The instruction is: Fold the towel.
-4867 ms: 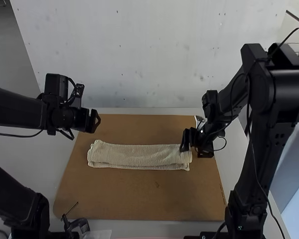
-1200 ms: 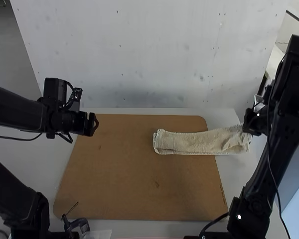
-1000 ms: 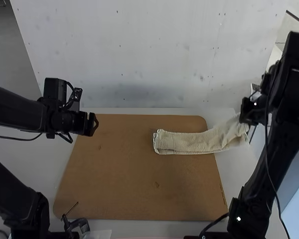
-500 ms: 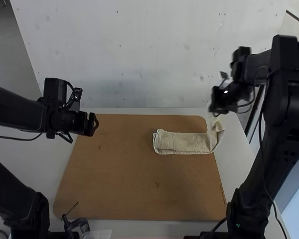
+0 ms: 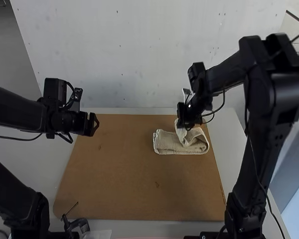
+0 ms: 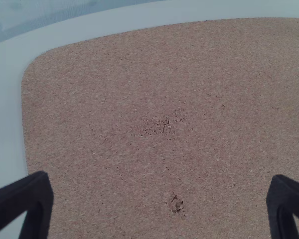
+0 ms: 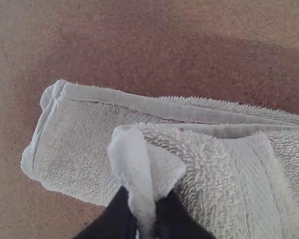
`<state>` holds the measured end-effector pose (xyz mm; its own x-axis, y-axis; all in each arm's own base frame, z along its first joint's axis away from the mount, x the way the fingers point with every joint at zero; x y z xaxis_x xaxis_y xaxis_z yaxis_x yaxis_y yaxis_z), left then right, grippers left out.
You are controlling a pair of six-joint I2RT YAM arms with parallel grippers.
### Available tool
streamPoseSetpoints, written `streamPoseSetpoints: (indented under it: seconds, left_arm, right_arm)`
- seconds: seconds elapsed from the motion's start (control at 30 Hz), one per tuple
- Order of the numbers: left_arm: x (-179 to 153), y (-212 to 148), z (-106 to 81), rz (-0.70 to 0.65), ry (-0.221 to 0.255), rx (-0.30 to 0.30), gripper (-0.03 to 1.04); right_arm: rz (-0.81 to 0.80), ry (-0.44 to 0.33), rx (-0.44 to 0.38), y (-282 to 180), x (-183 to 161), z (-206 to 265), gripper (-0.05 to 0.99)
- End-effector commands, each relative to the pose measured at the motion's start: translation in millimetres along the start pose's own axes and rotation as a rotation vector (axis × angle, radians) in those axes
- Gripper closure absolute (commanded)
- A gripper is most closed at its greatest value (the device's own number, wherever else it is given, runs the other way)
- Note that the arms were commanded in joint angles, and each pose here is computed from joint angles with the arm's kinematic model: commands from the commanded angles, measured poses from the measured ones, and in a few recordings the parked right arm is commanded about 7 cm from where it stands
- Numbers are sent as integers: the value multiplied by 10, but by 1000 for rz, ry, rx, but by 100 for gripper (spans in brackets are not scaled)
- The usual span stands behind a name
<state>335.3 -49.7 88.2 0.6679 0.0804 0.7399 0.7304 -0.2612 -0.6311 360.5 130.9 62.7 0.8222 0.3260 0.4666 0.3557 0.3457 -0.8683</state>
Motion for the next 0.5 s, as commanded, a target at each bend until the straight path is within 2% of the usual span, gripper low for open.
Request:
streamPoseSetpoints:
  seconds: [0.0, 0.4, 0.43, 0.47]
  left_arm:
    - [-58, -7, 14, 4, -12, -6, 5]
    - [-78, -6, -2, 9, -19, -17, 5]
    - [-71, -5, -3, 6, -18, -18, 5]
    - [-65, -5, -4, 1, -18, -18, 5]
  right_arm:
    - [10, 27, 2, 163, 2, 102, 91]
    - [7, 55, 52, 538, 148, 518, 91]
    - [10, 58, 53, 578, 167, 525, 88]
    - [7, 57, 53, 577, 183, 526, 78]
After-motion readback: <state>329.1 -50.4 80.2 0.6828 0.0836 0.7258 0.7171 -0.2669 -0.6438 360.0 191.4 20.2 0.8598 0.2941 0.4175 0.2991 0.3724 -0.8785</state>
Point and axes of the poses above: each hand's point on the last joint's axis, 136 mm out from that joint toward the fingers, its own y axis out along the fingers, its own z axis along the line the jaws close on, x = y × z, the point moved 2 cm from there along -y, back along the fingers, and after that the axes turned 13 degrees about -y, right-handed, at the moved point
